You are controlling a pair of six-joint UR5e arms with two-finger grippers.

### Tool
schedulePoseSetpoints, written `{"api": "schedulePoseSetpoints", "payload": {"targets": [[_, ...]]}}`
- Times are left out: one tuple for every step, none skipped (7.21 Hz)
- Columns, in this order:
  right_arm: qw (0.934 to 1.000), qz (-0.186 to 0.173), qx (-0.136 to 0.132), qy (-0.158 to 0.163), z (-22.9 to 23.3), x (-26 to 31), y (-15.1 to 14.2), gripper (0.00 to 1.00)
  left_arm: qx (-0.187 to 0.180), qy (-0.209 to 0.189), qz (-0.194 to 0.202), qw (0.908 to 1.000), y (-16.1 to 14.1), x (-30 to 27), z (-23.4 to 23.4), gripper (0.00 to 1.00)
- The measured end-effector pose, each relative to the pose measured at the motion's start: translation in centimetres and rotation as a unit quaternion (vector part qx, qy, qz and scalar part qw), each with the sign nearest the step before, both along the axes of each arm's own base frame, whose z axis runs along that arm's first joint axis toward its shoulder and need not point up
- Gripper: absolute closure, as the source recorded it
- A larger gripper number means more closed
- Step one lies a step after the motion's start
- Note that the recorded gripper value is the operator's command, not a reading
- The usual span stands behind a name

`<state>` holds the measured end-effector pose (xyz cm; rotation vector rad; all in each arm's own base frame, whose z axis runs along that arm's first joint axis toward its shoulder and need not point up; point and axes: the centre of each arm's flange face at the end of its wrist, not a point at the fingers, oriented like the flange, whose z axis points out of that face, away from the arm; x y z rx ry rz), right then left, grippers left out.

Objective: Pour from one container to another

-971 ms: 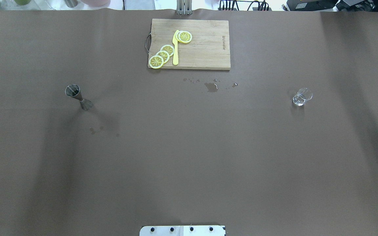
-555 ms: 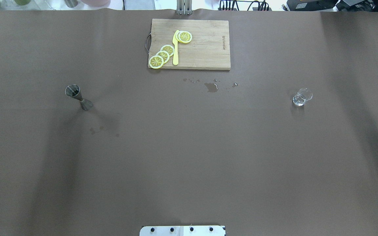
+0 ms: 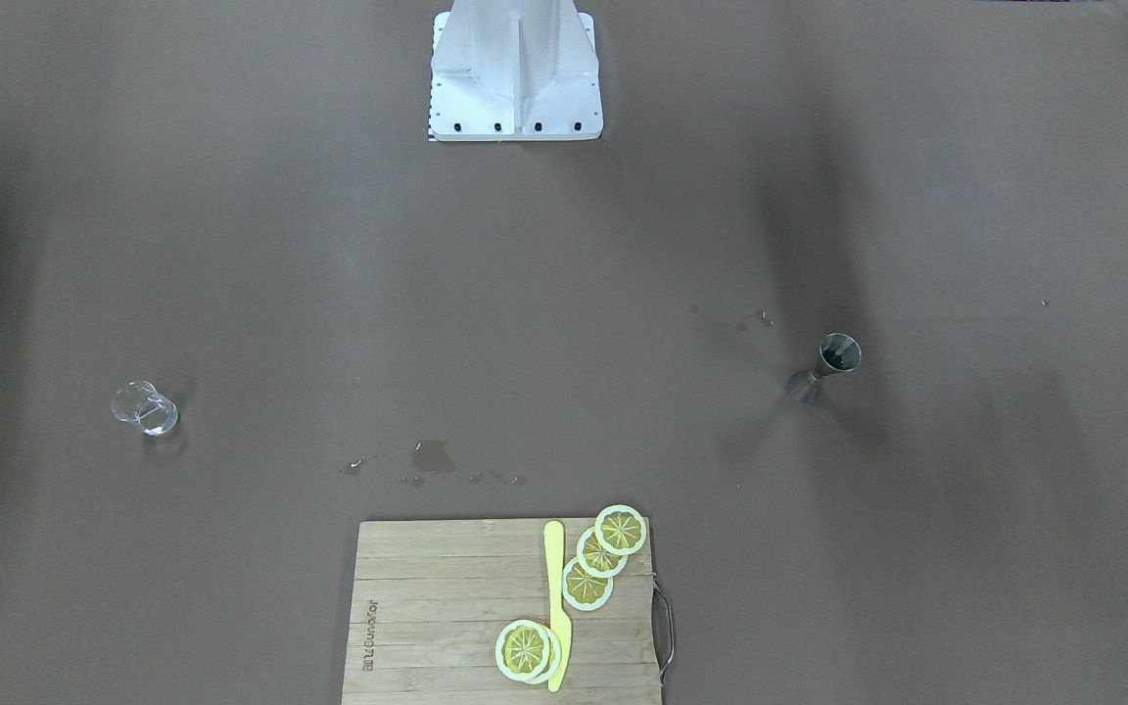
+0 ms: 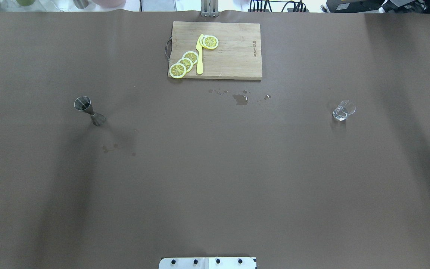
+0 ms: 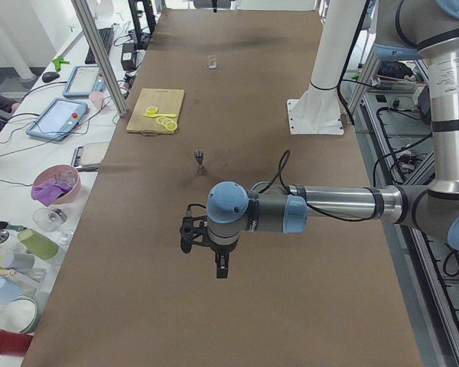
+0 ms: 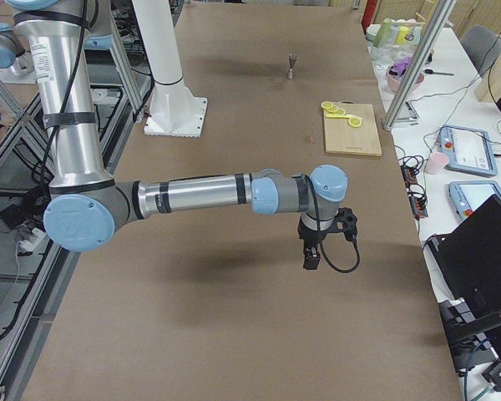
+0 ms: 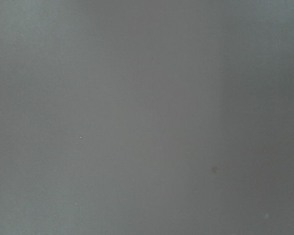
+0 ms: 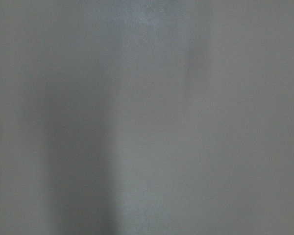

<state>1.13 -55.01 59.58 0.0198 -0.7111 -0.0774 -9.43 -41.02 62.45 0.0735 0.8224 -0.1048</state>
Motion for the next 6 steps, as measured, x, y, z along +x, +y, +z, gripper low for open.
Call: {"api": "schedulePoseSetpoints", "payload": {"targets": [[1.0000,0.000,0.001,0.000,-0.08,-0.01,-0.02,0.00,0.007,0.000,-0.003,1.0000,-0.73,0.03,-0.95,0.02],[1.0000,0.000,0.001,-0.001,-0.11,-0.01,-0.03,0.00,0.013,0.000,-0.004,0.9999,-1.08,0.04,-1.56,0.02],[1.0000,-0.001,0.002,-0.001,-0.15,-0.01,-0.04,0.00,0.016,-0.001,-0.005,0.9999,-1.21,0.04,-1.79,0.02],[1.0000,-0.001,0.002,-0.001,-0.08,-0.01,-0.01,0.00,0.017,-0.001,-0.004,0.9998,-1.24,0.05,-1.85,0.02],[1.0000,-0.001,0.000,0.000,0.10,0.00,0.10,0.00,0.018,-0.001,-0.004,0.9998,-1.24,0.05,-1.87,0.02],[1.0000,-0.001,-0.002,0.000,0.29,0.02,0.24,0.00,0.019,-0.001,-0.003,0.9998,-1.23,0.06,-1.88,0.02]]}}
